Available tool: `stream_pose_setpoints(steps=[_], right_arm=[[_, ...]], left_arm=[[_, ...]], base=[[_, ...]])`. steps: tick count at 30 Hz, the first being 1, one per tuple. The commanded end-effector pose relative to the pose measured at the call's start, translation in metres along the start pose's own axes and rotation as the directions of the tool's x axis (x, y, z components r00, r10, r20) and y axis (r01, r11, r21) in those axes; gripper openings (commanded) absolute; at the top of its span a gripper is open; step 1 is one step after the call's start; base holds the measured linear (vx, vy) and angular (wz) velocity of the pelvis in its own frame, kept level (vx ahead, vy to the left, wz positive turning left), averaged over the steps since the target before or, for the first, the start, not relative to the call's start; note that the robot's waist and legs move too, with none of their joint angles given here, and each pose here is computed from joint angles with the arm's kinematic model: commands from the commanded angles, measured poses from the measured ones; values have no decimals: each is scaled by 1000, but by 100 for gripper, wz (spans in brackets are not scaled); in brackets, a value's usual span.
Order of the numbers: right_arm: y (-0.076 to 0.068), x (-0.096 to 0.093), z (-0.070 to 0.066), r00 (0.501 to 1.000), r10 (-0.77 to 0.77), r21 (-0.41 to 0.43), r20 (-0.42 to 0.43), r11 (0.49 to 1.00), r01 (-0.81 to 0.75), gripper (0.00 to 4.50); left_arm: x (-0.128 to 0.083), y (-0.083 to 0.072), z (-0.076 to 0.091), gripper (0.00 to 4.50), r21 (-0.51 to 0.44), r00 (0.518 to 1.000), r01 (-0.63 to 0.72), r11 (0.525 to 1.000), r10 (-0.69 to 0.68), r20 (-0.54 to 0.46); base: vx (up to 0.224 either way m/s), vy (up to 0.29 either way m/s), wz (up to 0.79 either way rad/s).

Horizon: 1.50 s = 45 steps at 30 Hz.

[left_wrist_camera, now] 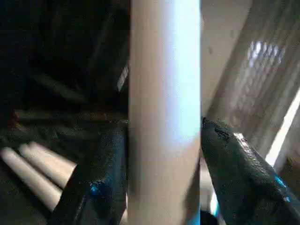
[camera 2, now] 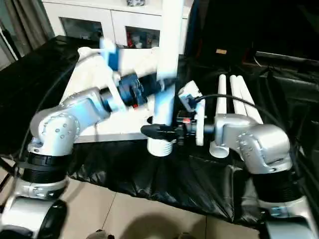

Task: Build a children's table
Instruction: Pick table leg

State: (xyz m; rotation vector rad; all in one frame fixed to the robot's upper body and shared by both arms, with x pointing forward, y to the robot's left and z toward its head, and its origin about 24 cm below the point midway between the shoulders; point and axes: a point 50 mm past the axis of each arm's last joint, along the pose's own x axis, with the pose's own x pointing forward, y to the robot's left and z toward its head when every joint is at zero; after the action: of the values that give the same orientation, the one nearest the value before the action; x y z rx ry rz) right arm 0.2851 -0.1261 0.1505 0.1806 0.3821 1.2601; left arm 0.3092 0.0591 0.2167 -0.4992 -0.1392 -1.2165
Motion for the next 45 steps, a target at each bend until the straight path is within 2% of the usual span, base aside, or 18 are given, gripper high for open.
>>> stream_pose_setpoints(steps=[1,2,5,8,9,11,12,13,16,17,18,19,22,24,27,34,39,45], right_arm=[[-1,-6,8,998,-30,-28,59,999,32,193],[-1,-6,8,998,-30,-28,59,999,32,193],[-2,-7,12,990,-72,-36,118,996,77,193],[-3,-12,16,969,-149,-54,199,985,162,193],[-4,-14,17,960,-183,-60,214,978,200,193],[-13,-25,17,890,-372,-83,262,910,405,193],[-13,-25,17,890,-372,-83,262,910,405,193],[-20,-31,11,827,-493,-52,271,850,524,193],[-25,-35,4,756,-590,-24,285,784,621,193],[-27,-35,-1,704,-641,1,306,739,674,193],[-27,-35,-1,704,-641,1,306,739,674,193],[-29,-34,-3,665,-666,13,339,710,704,193],[-31,-33,-5,651,-673,5,351,696,718,193],[-35,-29,-12,632,-693,-25,346,667,744,193],[-37,-26,-18,631,-705,-39,325,656,754,192],[-35,-22,-28,667,-696,-86,267,672,735,192],[-31,-23,-40,697,-674,-102,244,697,710,192],[-29,-24,-38,710,-660,-102,245,711,696,192]], left_arm=[[2,-3,16,300,42,997,-13,999,9,81],[2,-3,16,301,42,997,-13,999,9,81],[-1,-6,38,300,60,968,-40,997,24,251],[-14,4,52,300,85,933,-200,976,163,320],[-18,7,51,300,105,931,-247,963,206,303],[-37,24,37,300,276,894,-447,851,416,165],[-37,24,37,300,276,894,-447,851,416,165],[-52,33,12,300,464,842,-484,742,539,19],[-68,40,-13,300,561,790,-475,679,610,-70],[-77,44,-34,300,575,765,-456,679,629,-137],[-77,44,-34,300,575,765,-456,679,629,-137],[-78,47,-47,300,550,776,-445,707,611,-158],[-79,49,-57,300,534,785,-424,732,591,-187],[-85,57,-82,300,535,778,-325,780,542,-318],[-92,67,-99,300,546,746,-244,802,515,-423],[-88,78,-103,300,574,728,-219,789,524,-442],[-84,87,-116,300,541,697,-76,838,433,-572],[-80,89,-113,249,464,713,-11,886,332,-617]], base=[[0,0,0],[0,0,0],[0,0,0],[0,0,0],[0,0,0],[0,0,0],[0,0,0],[0,0,0],[0,0,0],[0,0,0],[0,0,0],[0,0,0],[0,0,0],[0,0,0],[0,0,0],[0,0,0],[0,0,0],[0,0,0]])
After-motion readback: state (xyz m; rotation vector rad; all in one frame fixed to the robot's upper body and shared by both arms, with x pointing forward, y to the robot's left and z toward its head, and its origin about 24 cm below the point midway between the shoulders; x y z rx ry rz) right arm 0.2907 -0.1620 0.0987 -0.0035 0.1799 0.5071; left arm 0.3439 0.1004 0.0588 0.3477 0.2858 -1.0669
